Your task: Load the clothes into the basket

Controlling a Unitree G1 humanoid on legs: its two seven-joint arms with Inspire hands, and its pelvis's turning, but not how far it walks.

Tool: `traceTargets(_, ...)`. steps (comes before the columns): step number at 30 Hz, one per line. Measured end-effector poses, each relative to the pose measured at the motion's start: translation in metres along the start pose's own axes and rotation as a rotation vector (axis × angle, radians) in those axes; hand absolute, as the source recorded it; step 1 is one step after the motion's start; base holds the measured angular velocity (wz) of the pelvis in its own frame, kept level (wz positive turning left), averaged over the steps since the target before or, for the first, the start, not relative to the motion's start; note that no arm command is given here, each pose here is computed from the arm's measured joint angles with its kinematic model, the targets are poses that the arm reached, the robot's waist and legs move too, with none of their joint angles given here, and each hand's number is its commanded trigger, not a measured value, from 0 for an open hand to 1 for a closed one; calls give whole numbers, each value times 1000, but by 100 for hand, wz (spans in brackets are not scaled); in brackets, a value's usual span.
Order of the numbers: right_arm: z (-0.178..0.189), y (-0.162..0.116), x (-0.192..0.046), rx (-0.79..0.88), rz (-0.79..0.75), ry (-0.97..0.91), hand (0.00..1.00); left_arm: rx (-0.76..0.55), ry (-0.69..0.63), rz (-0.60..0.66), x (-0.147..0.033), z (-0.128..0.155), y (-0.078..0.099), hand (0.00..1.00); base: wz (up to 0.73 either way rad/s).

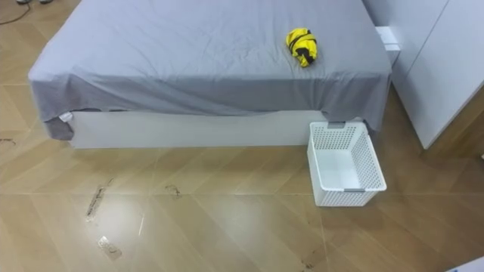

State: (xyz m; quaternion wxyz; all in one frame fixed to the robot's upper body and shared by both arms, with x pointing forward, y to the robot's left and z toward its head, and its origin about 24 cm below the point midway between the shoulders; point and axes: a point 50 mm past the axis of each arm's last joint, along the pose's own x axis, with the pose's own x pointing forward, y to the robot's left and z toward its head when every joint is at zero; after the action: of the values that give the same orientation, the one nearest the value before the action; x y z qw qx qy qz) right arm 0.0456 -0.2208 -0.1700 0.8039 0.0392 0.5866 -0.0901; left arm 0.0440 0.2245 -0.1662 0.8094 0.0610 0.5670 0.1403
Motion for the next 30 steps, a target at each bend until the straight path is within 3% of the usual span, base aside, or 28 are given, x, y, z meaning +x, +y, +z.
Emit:
traceTargets(8, 1, -1, 0, 8, -2, -3, 0, -60, 39, 8, -1, -8, 1, 0, -8)
traceTargets(13, 4, 1, 1, 23, 19, -12, 0, -129, 54, 42, -2, -13, 11, 0, -9)
traceTargets(16, 1, 1, 0, 45, 21, -4, 0, -157, 77, 76, -4, -23, 22, 0, -1)
traceTargets(23, -4, -4, -1, 48, -10, 23, 0, -88, 201, 72, -19, -64, 20, 0, -16)
traceTargets(30, 1, -5, 0, 43, -25, -6, 0, -79, 138, 52, -11, -44, 18, 0, -14)
